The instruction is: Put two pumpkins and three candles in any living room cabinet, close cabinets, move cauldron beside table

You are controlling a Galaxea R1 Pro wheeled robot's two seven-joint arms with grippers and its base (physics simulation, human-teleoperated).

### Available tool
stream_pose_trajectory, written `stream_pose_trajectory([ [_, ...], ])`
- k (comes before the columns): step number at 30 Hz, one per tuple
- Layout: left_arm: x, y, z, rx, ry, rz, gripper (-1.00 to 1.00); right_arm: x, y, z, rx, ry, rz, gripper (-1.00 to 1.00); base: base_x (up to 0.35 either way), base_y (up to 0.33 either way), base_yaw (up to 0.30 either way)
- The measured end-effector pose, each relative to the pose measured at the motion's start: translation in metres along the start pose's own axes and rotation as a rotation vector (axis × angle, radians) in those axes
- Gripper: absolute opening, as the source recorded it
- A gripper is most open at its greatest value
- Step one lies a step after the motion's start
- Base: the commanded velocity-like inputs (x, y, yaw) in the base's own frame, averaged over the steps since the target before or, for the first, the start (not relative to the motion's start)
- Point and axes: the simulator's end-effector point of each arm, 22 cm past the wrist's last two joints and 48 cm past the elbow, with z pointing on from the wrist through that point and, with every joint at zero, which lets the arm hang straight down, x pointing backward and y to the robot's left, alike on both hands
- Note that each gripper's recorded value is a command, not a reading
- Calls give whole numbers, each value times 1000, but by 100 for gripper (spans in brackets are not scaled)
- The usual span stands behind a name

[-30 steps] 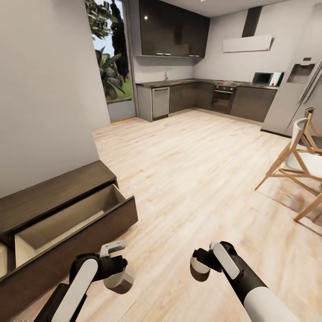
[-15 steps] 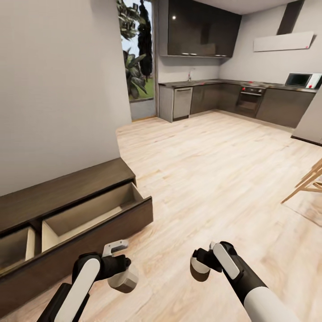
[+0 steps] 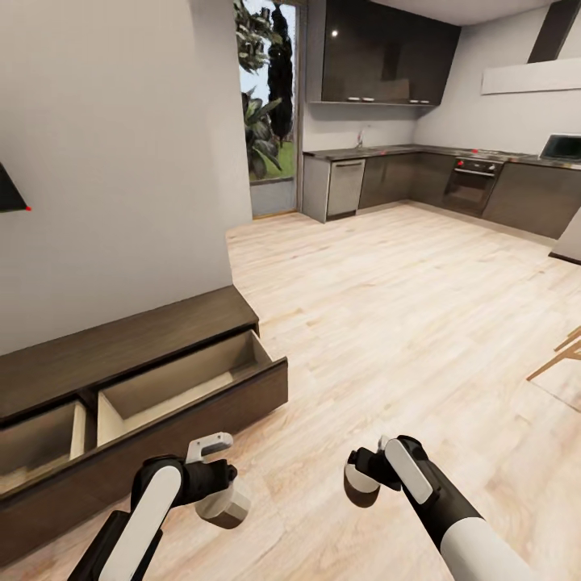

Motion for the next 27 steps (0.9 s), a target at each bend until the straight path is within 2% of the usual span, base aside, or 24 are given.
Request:
stream_pose_trajectory([
  [22, -15, -10, -36, 4, 2, -1, -100, -9, 10, -37, -6, 5, 7, -100, 0, 0, 1],
  [27, -15, -11, -36, 8, 3, -3, -100, -9, 11, -37, -7, 6, 7, -100, 0, 0, 176],
])
